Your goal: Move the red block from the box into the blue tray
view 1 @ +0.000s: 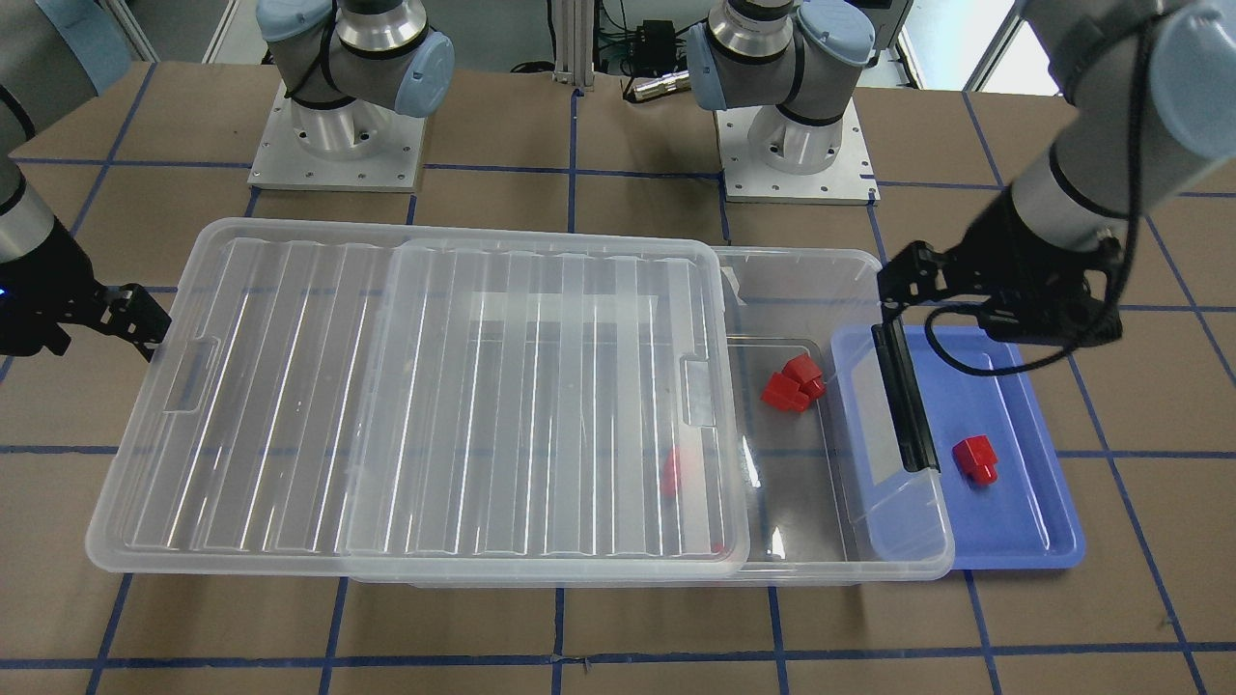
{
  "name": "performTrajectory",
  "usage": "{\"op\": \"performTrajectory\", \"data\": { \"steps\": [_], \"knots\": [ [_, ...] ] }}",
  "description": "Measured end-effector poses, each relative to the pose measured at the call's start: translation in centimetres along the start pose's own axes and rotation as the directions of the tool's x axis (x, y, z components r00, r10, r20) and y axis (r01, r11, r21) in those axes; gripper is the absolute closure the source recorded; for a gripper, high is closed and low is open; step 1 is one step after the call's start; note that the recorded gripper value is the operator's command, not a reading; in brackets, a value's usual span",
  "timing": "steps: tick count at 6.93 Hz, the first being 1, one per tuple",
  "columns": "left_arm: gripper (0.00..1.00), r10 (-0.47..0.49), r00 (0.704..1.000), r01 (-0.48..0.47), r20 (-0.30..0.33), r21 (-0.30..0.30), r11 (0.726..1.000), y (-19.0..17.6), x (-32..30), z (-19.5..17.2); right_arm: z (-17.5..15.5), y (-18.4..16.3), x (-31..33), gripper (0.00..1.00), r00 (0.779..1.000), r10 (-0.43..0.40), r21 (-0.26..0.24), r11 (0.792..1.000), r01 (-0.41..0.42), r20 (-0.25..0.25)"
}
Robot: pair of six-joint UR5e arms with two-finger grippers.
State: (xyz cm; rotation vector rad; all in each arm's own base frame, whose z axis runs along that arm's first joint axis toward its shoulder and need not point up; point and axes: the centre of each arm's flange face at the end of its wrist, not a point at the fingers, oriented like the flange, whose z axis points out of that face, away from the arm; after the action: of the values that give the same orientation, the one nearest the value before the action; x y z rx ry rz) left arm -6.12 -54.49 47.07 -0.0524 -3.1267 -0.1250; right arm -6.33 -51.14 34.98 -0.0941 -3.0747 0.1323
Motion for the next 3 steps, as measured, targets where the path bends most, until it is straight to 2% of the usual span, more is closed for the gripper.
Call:
{"op": "performTrajectory", "data": {
  "steps": [2, 3],
  "knots": [
    [0.00, 0.019, 1.000, -0.021, 0.022, 0.119, 0.993, 3.6, 7.0, -4.0, -0.3, -0.1, -4.5, 0.00, 1.000, 0.024, 0.007, 1.000, -0.024, 0.000],
    [0.00, 0.022, 1.000, -0.024, 0.022, 0.135, 0.991, 4.4, 7.7, -4.1, -0.5, 0.0, -6.7, 0.00, 0.999, 0.045, 0.009, 0.999, -0.045, 0.000]
  ]
}}
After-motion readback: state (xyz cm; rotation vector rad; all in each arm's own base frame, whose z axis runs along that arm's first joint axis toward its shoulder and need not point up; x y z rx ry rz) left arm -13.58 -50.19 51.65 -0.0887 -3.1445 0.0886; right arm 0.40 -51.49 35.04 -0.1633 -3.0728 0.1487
